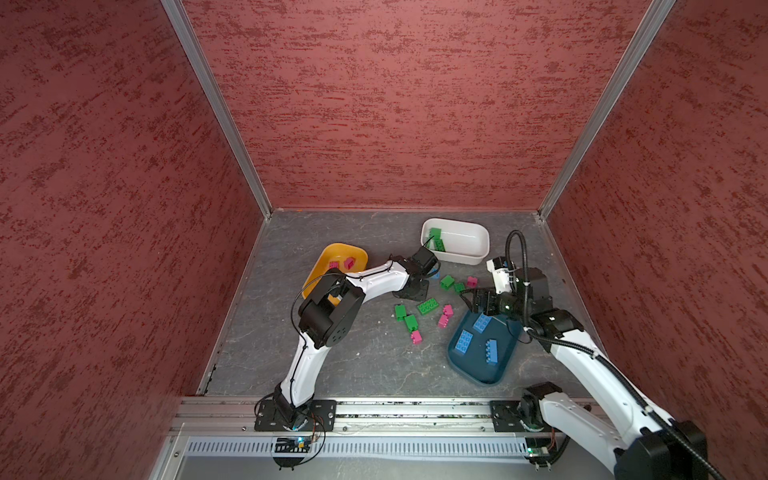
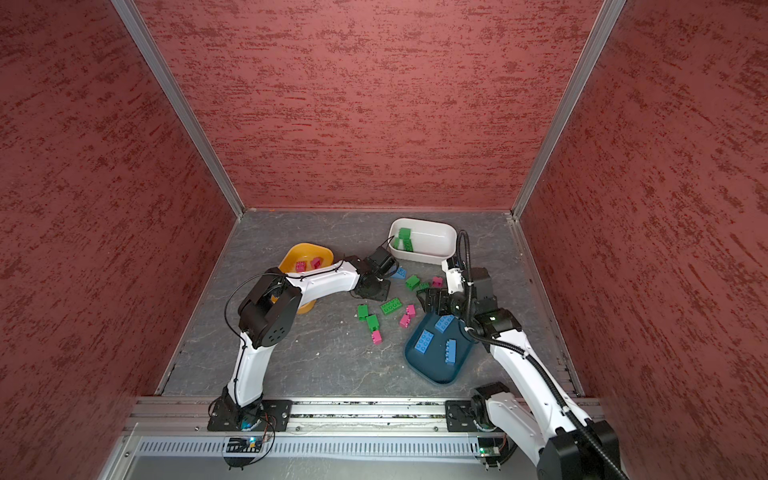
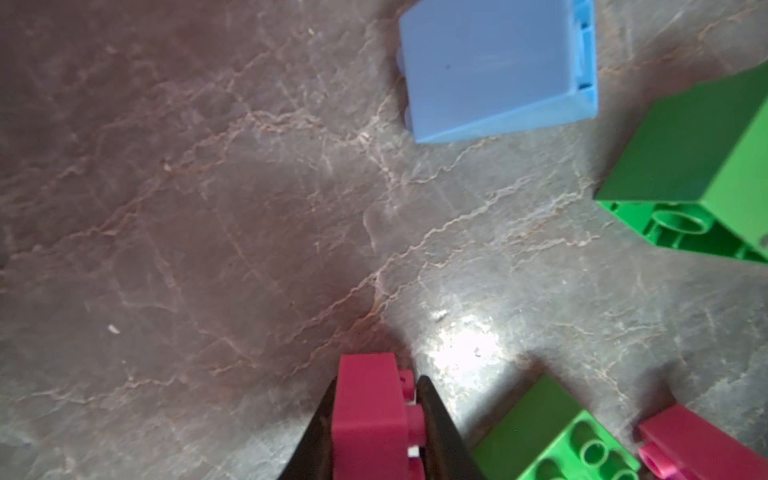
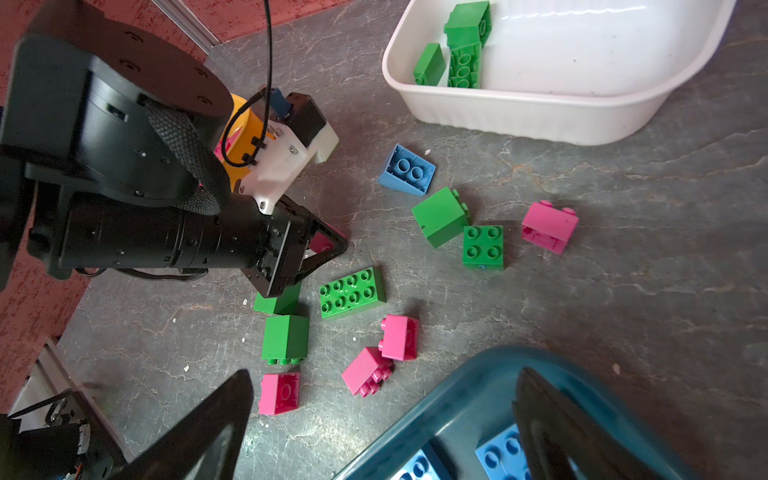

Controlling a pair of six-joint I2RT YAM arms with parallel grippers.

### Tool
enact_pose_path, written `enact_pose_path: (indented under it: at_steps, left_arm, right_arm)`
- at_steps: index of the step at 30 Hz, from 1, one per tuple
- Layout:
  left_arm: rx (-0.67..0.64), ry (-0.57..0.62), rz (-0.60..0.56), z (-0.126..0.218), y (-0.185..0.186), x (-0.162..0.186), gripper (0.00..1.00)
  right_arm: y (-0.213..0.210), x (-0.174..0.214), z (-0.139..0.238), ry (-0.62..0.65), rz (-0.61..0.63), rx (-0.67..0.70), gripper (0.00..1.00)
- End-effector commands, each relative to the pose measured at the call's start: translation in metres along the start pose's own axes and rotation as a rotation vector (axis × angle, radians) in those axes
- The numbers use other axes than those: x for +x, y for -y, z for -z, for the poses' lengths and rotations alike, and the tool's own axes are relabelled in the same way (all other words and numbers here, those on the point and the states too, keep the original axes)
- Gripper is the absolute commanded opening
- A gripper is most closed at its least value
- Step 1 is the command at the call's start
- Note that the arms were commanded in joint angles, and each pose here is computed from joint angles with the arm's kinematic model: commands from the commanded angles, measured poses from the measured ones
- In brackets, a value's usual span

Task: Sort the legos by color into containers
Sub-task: 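Move the left gripper to another pink brick and grasp it, then carry the pink brick to the yellow tray and release it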

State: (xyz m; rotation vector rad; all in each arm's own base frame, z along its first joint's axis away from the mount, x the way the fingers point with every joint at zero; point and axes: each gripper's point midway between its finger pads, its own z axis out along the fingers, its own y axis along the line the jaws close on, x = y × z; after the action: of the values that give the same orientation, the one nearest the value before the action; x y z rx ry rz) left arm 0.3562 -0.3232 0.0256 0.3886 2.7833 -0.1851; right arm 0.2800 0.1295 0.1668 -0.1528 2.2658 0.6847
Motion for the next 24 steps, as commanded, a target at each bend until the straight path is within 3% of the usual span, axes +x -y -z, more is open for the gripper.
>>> enact_pose_path:
  at_steps: [1,11,16,24]
  left_arm:
    - [0.003,0.013,-0.012,0.007,0.001,-0.007,0.24]
    - [-0.005,0.073,-0.019,0.079,-0.033,-0.021,0.21]
    - [-0.056,0.093,0.023,0.113,-0.091,-0.017,0.21]
    - [-0.151,0.09,0.139,0.114,-0.189,-0.012,0.21]
  right_arm:
    - [0.004,-0.003,0.004,0.013,0.015,0.022,0.99]
    - [-0.008,-0.008,0.0,0.019,0.011,-0.049,0.99]
    - [-0.017,-0.009,-0.003,0.027,-0.002,-0.116,0.99]
    - [-0.025,-0.012,-0.006,0.029,-0.012,-0.164,0.99]
